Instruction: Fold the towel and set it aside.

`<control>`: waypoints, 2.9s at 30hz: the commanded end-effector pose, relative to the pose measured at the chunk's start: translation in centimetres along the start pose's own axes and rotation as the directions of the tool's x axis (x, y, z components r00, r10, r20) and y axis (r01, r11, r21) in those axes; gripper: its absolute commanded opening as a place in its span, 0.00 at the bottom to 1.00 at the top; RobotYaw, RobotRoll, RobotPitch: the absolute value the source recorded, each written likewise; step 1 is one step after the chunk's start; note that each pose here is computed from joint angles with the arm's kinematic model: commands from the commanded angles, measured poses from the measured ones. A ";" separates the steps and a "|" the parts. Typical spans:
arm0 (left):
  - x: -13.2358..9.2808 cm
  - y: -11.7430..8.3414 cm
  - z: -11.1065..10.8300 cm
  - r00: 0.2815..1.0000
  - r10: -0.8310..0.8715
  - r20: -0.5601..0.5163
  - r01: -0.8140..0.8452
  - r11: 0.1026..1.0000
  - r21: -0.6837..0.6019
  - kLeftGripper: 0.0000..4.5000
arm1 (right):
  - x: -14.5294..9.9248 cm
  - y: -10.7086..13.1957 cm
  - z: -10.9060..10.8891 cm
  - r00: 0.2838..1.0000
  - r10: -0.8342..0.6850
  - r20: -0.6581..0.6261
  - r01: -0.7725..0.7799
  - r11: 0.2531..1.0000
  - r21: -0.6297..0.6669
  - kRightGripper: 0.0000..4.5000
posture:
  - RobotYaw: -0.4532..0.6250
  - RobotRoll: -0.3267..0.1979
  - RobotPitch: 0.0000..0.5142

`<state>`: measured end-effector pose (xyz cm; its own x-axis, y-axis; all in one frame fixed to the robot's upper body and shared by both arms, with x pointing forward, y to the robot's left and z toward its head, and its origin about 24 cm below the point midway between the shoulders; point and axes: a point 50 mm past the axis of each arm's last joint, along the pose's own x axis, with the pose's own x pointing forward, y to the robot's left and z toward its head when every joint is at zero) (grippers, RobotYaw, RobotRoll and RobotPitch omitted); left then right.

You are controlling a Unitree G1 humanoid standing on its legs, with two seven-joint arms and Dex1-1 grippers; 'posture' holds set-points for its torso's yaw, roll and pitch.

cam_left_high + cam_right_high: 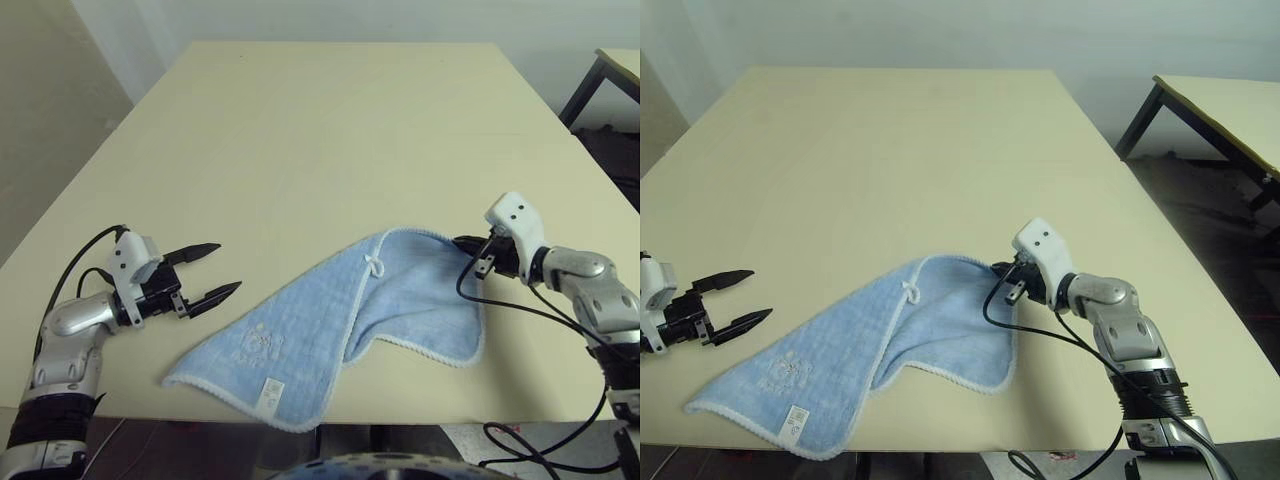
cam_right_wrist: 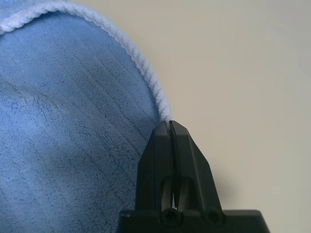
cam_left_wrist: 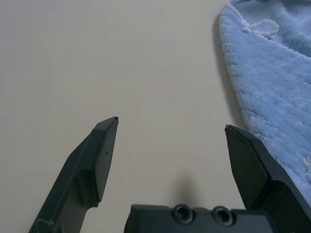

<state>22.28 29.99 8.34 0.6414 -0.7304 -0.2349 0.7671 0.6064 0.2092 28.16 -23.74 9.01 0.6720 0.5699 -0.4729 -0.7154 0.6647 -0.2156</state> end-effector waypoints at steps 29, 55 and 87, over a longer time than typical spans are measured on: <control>1.4 -0.6 1.6 1.000 -0.023 0.007 0.023 0.999 0.035 1.00 | 0.3 -0.1 0.0 0.998 0.003 -0.062 -0.002 1.000 0.012 0.08 | 0.48 0.62 0.08; 1.6 0.7 2.3 0.999 -0.044 0.010 0.043 0.995 0.091 1.00 | -8.7 -2.3 24.0 0.944 0.198 0.263 -0.211 0.977 0.021 0.00 | 0.47 0.62 0.05; 3.3 1.1 7.6 0.993 -0.093 0.069 0.071 0.959 0.273 1.00 | -3.8 -2.2 23.9 0.986 -0.148 0.078 0.137 0.982 0.134 0.00 | 0.47 0.62 0.08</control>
<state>25.06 26.62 13.70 0.5888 -0.7878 -0.1810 0.7762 0.4886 0.3984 31.68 -15.57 32.15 0.7825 0.5191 -0.3439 -0.5925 0.7906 -0.1546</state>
